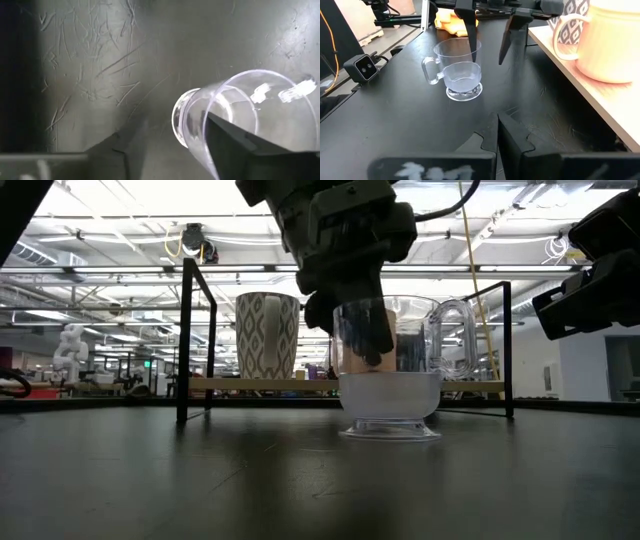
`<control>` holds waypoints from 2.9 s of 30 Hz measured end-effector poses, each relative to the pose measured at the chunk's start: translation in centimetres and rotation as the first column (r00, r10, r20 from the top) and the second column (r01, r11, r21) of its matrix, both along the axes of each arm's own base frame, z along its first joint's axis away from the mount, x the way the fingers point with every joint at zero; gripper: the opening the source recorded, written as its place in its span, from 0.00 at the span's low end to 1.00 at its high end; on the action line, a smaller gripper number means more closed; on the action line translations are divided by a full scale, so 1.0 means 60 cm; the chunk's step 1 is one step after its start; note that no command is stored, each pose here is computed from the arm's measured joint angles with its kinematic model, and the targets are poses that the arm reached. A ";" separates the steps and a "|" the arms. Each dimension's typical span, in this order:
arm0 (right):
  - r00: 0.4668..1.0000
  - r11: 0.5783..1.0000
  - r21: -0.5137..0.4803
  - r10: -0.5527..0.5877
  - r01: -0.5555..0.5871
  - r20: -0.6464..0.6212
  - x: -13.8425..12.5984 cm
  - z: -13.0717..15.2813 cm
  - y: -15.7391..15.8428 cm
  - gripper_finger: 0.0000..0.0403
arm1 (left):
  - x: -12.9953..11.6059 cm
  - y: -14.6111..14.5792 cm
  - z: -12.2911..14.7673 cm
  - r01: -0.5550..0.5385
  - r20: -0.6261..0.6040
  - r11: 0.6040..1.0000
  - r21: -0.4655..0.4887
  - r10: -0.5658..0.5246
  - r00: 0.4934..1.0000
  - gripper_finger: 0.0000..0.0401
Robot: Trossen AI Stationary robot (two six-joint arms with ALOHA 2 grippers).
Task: Stack small to large cups/mugs on shelf
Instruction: Put the transparent mug on the shelf
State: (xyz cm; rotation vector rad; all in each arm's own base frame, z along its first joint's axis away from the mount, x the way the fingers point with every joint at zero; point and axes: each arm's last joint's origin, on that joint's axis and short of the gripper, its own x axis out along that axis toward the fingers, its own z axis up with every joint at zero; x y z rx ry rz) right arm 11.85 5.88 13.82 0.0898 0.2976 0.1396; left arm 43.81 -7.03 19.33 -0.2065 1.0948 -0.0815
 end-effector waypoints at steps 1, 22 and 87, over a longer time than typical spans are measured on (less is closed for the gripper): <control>1.000 1.000 0.000 0.000 0.000 0.000 0.000 0.000 0.000 0.00 | 0.000 0.000 0.000 0.001 0.002 1.000 0.000 -0.001 1.000 0.42; 1.000 1.000 -0.001 0.000 0.000 -0.002 0.000 0.000 0.000 0.00 | 0.006 -0.027 0.022 0.322 0.092 0.941 0.105 -0.331 0.939 0.01; 0.989 0.990 0.021 0.142 -0.141 -0.037 -0.024 -0.004 0.026 0.00 | 0.138 0.098 0.114 0.322 0.269 0.938 0.126 -0.345 0.899 0.00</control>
